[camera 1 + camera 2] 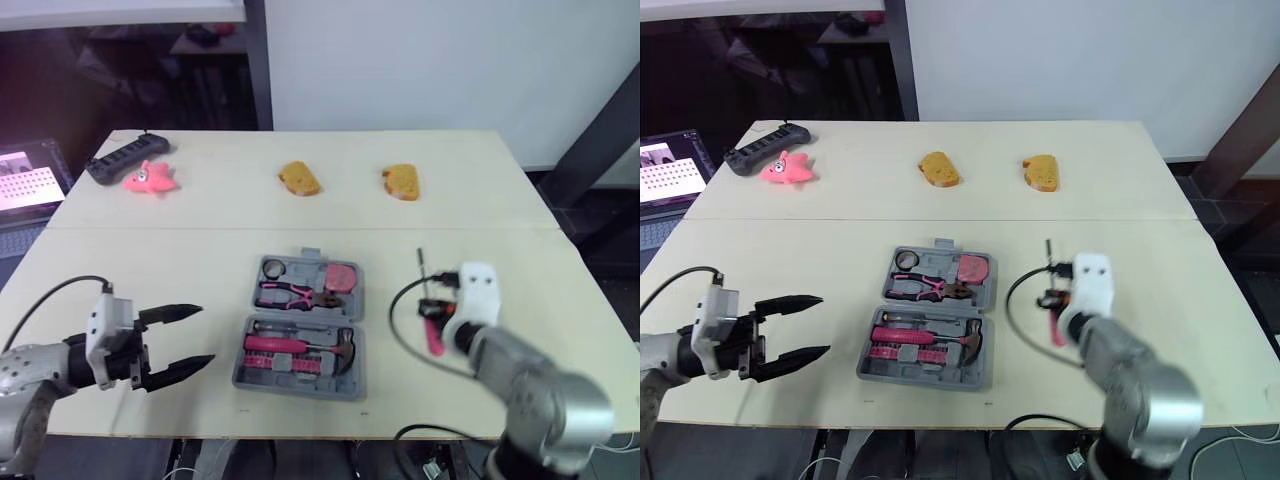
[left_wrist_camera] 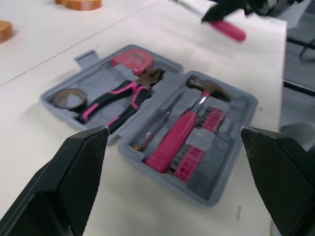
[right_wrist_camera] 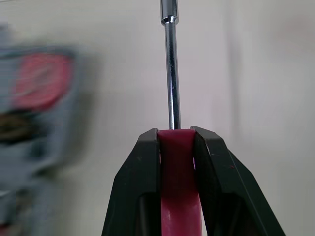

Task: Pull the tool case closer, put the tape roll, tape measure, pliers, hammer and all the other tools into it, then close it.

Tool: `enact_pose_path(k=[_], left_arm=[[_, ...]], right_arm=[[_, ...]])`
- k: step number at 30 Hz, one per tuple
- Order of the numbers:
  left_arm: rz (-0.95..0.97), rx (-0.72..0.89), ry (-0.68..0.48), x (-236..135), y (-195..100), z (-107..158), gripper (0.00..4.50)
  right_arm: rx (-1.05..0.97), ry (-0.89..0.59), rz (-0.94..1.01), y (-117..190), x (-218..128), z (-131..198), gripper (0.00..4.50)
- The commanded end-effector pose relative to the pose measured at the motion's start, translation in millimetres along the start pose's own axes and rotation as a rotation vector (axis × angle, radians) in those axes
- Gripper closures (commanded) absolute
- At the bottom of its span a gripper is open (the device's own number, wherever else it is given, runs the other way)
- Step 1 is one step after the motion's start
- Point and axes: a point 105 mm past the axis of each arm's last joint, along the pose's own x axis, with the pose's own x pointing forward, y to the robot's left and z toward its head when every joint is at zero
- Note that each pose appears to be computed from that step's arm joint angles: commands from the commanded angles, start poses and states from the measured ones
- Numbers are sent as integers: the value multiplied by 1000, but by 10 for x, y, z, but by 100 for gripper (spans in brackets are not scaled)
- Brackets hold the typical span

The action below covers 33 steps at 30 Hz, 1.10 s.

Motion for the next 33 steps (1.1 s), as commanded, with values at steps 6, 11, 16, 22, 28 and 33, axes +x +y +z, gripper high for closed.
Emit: enact_pose_path(k=[6, 11, 16, 22, 28, 33], left_arm=[[-136, 29, -21, 146, -155, 109, 0], [-157, 48, 1, 130, -174, 103, 0], [-145, 52, 3, 127, -176, 103, 0], [-129, 54, 7, 115, -178, 99, 0], [-116, 54, 10, 100, -194, 88, 0], [-104, 56, 4, 101, -188, 93, 0]], right_arm=[[123, 94, -102, 118, -111, -359, 406], [134, 222, -57, 93, 92, -553, 406], [138, 271, -1, 152, 209, -593, 406], [123, 316, 4, 155, 246, -679, 406], [118, 215, -7, 73, 178, -473, 112], [5, 36, 72, -54, -41, -92, 5]])
